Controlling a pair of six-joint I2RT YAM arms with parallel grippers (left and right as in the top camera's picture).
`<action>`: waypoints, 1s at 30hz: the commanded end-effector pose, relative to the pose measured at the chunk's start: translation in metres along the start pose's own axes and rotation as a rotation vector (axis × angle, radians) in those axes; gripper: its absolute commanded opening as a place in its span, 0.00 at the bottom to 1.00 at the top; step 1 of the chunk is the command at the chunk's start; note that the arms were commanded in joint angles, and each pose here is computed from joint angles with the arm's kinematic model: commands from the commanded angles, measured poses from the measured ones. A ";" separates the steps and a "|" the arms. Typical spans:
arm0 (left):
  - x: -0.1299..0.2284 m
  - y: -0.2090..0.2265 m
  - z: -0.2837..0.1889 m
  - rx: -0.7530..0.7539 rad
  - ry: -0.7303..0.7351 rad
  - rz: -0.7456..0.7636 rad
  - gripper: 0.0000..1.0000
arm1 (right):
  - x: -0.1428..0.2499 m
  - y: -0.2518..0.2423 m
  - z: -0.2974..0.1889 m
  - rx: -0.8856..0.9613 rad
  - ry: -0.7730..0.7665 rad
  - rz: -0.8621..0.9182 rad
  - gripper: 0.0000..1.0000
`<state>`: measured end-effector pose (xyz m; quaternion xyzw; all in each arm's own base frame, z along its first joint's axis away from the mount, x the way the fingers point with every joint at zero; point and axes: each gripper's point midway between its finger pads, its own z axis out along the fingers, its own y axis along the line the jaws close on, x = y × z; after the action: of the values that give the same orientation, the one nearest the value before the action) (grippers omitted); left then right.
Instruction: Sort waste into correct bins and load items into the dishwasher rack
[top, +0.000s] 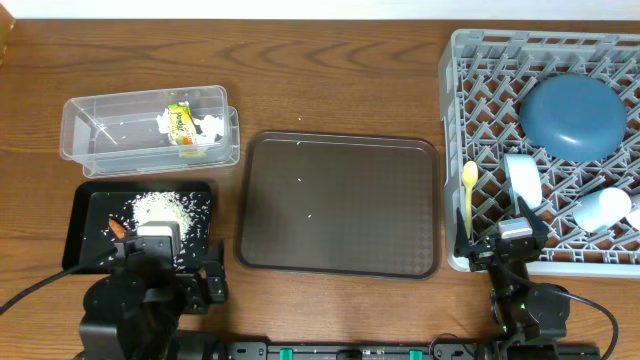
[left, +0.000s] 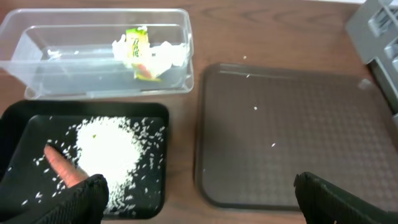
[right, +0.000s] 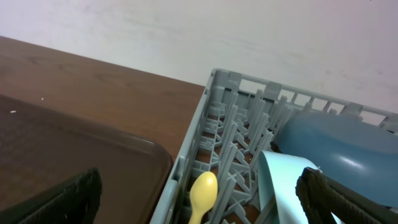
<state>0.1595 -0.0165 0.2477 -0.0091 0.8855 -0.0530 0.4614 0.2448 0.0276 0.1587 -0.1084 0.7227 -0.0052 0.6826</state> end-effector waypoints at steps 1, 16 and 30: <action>0.008 0.007 0.002 -0.035 0.000 0.036 0.97 | 0.000 0.000 0.000 0.002 -0.001 -0.008 0.99; 0.027 0.016 0.076 -0.040 -0.322 0.066 0.97 | 0.000 0.000 0.000 0.002 -0.001 -0.008 0.99; 0.009 0.015 0.112 -0.017 -0.609 0.061 0.98 | 0.000 0.000 0.000 0.002 -0.001 -0.008 0.99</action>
<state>0.2455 -0.0151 0.1805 -0.0028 0.7061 -0.0384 0.7071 0.2449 0.0271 0.1588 -0.1084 0.7226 -0.0069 0.6827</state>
